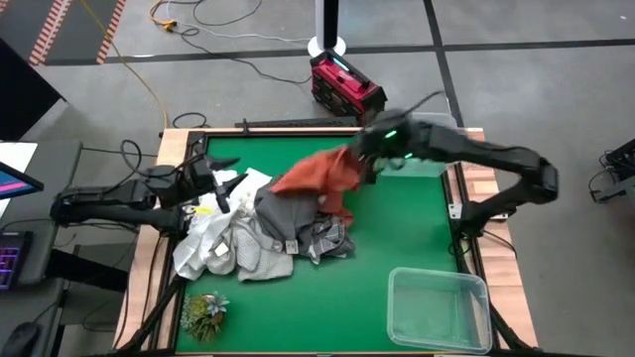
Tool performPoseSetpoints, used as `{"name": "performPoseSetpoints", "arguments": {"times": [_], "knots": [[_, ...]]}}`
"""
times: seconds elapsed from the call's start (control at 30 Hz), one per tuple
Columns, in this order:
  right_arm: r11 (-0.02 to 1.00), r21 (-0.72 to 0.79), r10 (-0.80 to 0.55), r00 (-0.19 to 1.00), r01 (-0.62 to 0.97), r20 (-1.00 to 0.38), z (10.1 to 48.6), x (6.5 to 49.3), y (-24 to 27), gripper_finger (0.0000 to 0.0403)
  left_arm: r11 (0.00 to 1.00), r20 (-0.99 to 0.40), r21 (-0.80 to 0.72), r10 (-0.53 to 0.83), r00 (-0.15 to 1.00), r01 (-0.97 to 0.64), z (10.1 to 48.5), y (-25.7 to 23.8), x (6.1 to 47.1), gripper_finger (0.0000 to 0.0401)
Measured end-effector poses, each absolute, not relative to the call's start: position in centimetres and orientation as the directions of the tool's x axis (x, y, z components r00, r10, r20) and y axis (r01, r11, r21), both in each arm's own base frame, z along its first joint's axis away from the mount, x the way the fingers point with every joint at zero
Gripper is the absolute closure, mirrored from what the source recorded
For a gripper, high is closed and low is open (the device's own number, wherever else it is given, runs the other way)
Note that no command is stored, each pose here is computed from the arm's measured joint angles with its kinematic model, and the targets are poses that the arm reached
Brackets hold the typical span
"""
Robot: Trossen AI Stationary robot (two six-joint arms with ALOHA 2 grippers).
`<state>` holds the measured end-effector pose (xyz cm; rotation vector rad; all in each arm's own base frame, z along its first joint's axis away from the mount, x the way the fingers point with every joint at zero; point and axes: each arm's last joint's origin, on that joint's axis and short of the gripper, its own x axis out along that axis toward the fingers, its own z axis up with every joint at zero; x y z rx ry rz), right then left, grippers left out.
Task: Sort towels by color in basket
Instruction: Put the orange towel into the top transparent bin
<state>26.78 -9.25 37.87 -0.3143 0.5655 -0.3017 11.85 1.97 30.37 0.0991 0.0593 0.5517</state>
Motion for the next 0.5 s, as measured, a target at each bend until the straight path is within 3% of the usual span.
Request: {"name": "performPoseSetpoints", "arguments": {"times": [0.13, 0.3, 0.4, 0.5], "knots": [[0.827, -0.368, -0.522, 0.823, 0.424, -0.224, 44.0, 21.7, -9.1, 0.0379, 0.823, -0.055, 0.153, 0.56, 0.827, -0.547, 30.1, 2.5, 12.4, 0.0205], [0.739, -0.322, -0.577, 0.803, 0.592, 0.152, 50.3, 15.5, -7.6, 0.0386, 0.806, -0.037, 0.168, 0.58, 0.814, -0.567, 30.2, 2.9, 12.9, 0.0215], [0.711, -0.307, -0.593, 0.774, 0.633, 0.223, 51.7, 12.9, -6.8, 0.0386, 0.805, -0.023, 0.171, 0.58, 0.814, -0.568, 30.4, 2.9, 13.1, 0.0218], [0.693, -0.321, -0.635, 0.757, 0.646, 0.153, 51.3, 11.2, -6.4, 0.0386, 0.803, -0.014, 0.179, 0.579, 0.815, -0.568, 30.4, 2.9, 13.1, 0.022]]}}
